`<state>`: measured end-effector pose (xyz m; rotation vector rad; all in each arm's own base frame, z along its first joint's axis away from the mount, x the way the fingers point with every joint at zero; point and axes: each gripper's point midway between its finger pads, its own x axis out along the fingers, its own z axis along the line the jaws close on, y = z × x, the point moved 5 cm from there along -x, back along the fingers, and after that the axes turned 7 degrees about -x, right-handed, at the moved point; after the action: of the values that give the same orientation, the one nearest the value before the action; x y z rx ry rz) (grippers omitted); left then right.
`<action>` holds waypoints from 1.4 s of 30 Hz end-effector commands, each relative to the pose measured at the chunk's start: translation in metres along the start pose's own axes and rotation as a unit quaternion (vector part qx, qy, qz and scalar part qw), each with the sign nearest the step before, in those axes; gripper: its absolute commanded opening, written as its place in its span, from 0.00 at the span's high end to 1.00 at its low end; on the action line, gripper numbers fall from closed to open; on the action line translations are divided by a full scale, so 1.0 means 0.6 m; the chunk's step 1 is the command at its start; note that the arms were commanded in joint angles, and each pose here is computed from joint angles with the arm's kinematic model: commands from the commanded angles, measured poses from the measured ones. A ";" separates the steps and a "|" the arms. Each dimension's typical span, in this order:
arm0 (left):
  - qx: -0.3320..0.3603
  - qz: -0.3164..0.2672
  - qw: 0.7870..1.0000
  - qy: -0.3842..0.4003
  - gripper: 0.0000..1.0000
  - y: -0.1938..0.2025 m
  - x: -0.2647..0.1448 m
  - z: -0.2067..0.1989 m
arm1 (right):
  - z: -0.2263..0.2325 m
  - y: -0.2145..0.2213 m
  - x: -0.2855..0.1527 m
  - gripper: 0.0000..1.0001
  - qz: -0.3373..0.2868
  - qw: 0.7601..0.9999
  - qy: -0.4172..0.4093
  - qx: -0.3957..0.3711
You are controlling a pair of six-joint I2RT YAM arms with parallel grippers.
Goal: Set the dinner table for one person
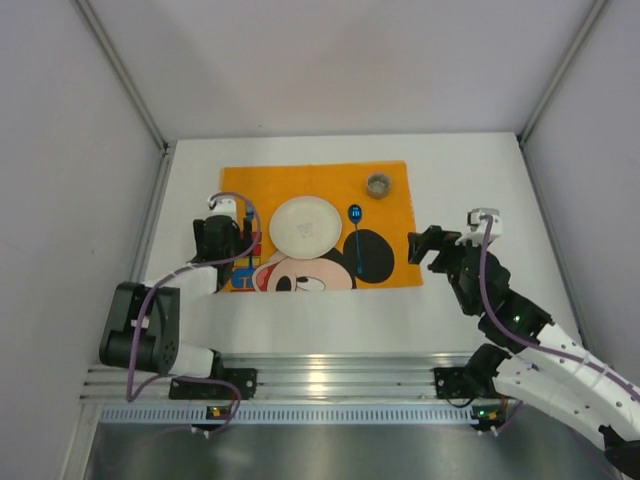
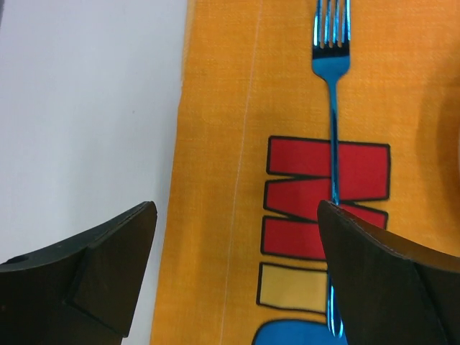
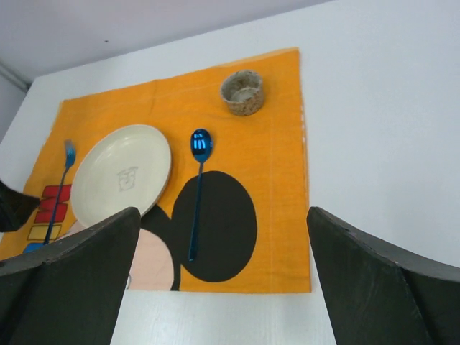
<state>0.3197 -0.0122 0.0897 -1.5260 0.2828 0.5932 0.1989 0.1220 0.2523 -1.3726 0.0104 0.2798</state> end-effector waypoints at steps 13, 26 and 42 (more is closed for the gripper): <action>-0.075 -0.167 0.978 0.100 0.01 -0.037 0.052 0.007 | -0.042 0.016 0.009 0.00 -0.042 0.996 0.075 -0.018; -0.081 -0.191 0.975 0.082 0.01 -0.024 0.037 0.017 | -0.080 0.060 0.026 0.00 -0.030 0.984 0.162 -0.070; -0.079 -0.192 0.975 0.082 0.01 -0.023 0.037 0.017 | -0.232 0.129 0.118 0.00 -0.051 0.970 0.138 -0.194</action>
<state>0.3311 0.0027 0.0681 -1.7225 0.1383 0.2743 0.2434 0.0077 0.0933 -1.7989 0.3762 0.1326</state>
